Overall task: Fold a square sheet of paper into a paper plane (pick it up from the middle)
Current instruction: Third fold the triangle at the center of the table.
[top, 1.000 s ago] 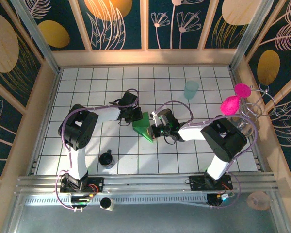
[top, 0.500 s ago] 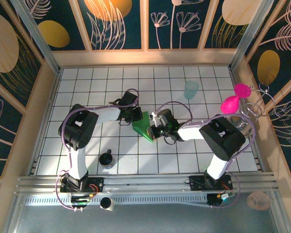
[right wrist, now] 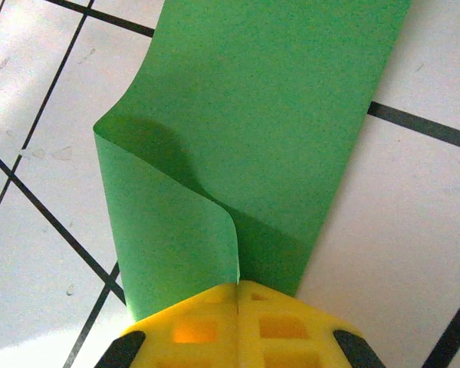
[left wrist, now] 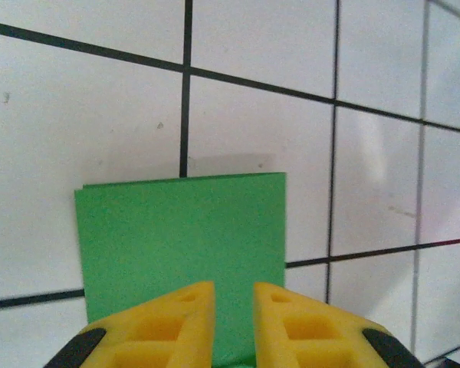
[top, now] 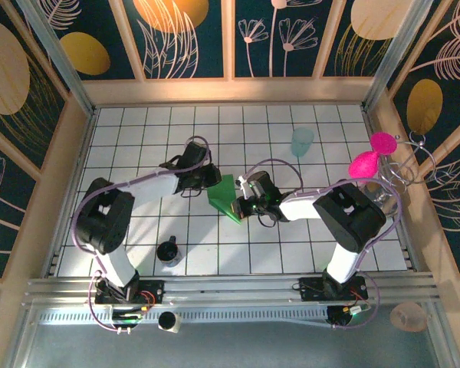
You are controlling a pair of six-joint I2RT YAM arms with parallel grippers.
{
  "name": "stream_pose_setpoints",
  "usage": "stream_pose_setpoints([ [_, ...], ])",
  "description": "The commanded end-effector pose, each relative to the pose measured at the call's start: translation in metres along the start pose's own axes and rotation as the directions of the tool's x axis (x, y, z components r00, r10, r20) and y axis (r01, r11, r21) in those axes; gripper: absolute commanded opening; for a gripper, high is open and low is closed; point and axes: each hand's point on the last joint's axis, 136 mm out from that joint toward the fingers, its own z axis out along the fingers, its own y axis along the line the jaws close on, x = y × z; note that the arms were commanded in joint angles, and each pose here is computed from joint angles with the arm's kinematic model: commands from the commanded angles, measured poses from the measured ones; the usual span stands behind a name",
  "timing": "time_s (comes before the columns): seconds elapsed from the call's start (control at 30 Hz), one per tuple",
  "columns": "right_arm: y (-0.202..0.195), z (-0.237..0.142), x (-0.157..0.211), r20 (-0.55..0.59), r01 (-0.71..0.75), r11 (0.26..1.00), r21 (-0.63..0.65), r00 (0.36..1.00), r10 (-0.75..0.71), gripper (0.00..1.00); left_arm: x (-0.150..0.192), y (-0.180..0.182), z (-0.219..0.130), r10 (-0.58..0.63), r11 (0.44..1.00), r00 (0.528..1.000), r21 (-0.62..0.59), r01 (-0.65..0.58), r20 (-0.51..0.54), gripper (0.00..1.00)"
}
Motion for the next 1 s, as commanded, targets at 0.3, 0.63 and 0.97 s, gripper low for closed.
stream_pose_setpoints([
  [0.3, -0.011, 0.005, 0.011, -0.052, -0.049, 0.998, 0.029, 0.997, 0.051, 0.00, 0.066, -0.005, 0.005, -0.134, 0.989, 0.985, 0.051, 0.139, -0.106, 0.17],
  [0.63, -0.012, 0.005, 0.012, -0.055, -0.049, 0.998, 0.037, 0.997, 0.051, 0.00, 0.078, 0.008, 0.018, -0.140, 0.990, 0.980, -0.011, 0.140, -0.140, 0.13],
  [0.97, -0.014, 0.005, 0.014, -0.057, -0.052, 0.998, 0.043, 0.997, 0.055, 0.00, 0.083, 0.016, 0.016, -0.149, 0.989, 0.978, -0.038, 0.145, -0.146, 0.13],
])
